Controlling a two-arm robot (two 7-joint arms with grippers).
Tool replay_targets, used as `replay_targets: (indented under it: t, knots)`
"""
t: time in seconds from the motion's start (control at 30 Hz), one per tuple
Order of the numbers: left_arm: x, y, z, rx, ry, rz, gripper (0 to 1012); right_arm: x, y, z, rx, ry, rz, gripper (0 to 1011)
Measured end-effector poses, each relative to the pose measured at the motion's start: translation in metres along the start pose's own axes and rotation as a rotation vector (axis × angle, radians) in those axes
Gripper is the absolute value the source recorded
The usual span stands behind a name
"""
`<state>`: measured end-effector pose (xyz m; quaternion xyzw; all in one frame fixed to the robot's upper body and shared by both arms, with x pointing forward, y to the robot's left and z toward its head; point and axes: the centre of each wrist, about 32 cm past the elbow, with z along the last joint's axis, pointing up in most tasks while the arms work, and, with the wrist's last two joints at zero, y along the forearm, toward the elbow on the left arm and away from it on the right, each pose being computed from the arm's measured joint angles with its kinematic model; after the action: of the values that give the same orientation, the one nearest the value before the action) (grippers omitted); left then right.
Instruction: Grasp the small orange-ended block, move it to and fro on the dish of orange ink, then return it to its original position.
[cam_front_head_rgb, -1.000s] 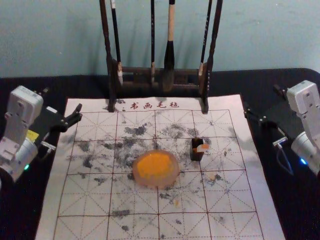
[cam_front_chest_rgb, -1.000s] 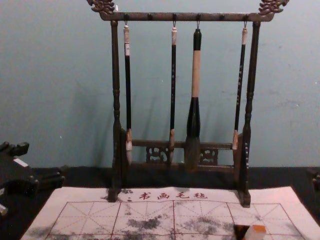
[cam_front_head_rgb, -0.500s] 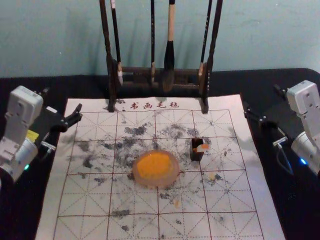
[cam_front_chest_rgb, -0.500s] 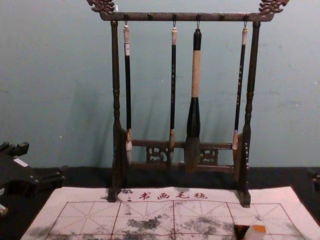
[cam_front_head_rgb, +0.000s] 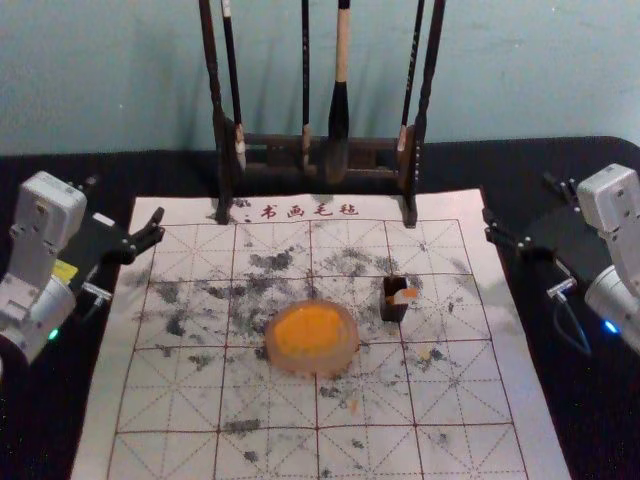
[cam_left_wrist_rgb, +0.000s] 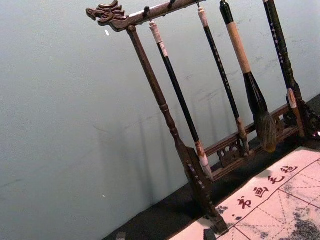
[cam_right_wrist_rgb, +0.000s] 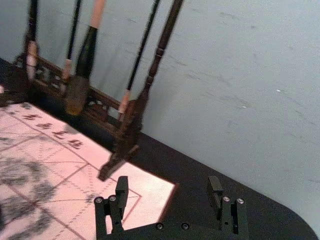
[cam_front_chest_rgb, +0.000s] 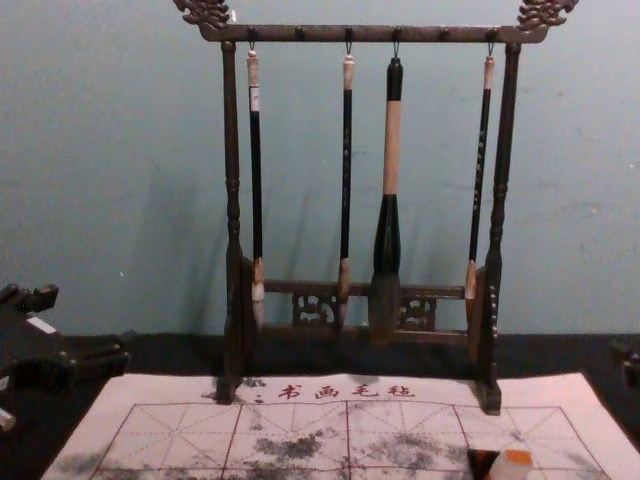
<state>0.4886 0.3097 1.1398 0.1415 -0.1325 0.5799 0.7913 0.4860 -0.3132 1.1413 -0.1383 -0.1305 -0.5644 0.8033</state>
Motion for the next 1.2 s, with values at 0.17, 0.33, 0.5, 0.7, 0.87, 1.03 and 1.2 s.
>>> replay_targets:
  t: [0.17,0.33,0.5,0.7,0.87,1.03,1.2]
  knots:
    - [0.0,0.0,0.0,0.0,0.0,0.0,1001,0.004,-0.009,0.0,0.019,0.013,0.078,1000]
    - [0.0,0.0,0.0,0.0,0.0,0.0,1001,0.011,-0.021,-0.002,0.04,0.021,0.21,1000]
    - [0.0,0.0,0.0,0.0,0.0,0.0,1001,0.017,-0.029,-0.007,0.068,0.021,0.349,1000]
    - [0.0,0.0,0.0,0.0,0.0,0.0,1001,0.025,-0.028,-0.016,0.093,0.022,0.522,1000]
    - [0.0,0.0,0.0,0.0,0.0,0.0,1001,0.028,-0.019,-0.019,0.102,0.014,0.61,1000]
    - [0.0,0.0,0.0,0.0,0.0,0.0,1001,0.026,-0.006,-0.019,0.11,-0.02,0.666,1000]
    - [0.0,0.0,0.0,0.0,0.0,0.0,1001,0.023,0.007,-0.017,0.121,-0.074,0.698,1000]
